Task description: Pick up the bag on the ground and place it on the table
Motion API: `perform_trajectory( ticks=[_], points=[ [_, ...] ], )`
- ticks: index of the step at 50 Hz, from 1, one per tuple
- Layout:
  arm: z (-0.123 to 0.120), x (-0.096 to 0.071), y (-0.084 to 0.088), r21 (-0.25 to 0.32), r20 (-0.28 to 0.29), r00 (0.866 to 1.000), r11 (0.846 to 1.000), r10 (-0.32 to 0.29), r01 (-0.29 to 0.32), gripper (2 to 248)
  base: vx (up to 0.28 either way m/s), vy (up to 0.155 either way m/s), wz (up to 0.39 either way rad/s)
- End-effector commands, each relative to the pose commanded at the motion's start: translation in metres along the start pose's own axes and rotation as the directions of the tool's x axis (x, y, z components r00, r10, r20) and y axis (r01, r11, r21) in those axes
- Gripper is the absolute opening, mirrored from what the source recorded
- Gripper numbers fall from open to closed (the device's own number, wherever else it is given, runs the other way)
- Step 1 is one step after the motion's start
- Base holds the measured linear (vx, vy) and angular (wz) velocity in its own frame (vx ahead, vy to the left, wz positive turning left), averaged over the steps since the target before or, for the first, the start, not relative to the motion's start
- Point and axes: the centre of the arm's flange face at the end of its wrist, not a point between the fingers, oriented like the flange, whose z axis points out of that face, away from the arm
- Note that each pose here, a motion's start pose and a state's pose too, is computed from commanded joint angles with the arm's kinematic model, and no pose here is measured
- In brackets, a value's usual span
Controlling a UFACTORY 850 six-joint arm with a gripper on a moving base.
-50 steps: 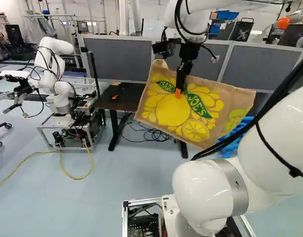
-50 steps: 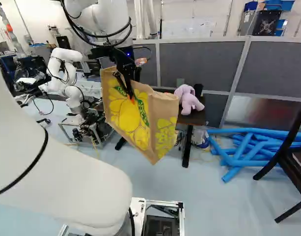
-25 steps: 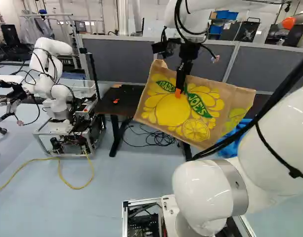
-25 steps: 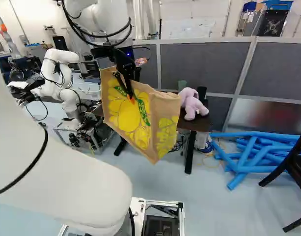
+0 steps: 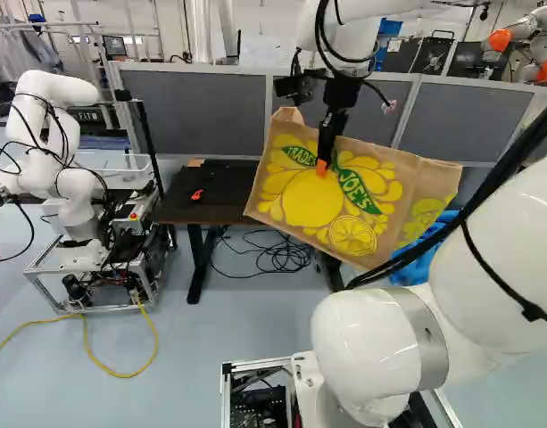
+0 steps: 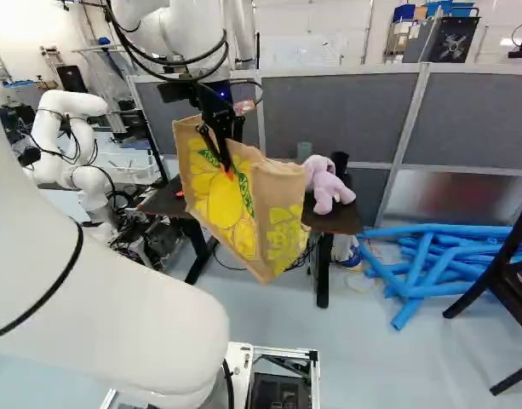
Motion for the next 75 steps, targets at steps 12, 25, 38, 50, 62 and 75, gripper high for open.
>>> perform_trajectory(
  ticks=[12, 25, 38, 50, 62, 75],
  points=[
    [0.0, 0.0, 0.0, 0.0, 0.0, 1.0, 1.0, 0.0, 0.0, 21, 0.146, 0.097, -0.025],
    [0.0, 0.0, 0.0, 0.0, 0.0, 1.0, 1.0, 0.0, 0.0, 21, 0.153, 0.105, -0.021],
    [0.0, 0.0, 0.0, 0.0, 0.0, 1.0, 1.0, 0.0, 0.0, 21, 0.142, 0.087, -0.018],
    [0.0, 0.0, 0.0, 0.0, 0.0, 1.0, 1.0, 0.0, 0.0, 21, 0.113, 0.056, -0.016],
    [0.0, 0.0, 0.0, 0.0, 0.0, 1.0, 1.0, 0.0, 0.0, 21, 0.093, 0.016, -0.007],
    [0.0006, 0.0066, 0.0066, 0.003, 0.003, 1.0, 1.0, -0.001, 0.001, 21, 0.052, 0.002, -0.003]
  ],
)
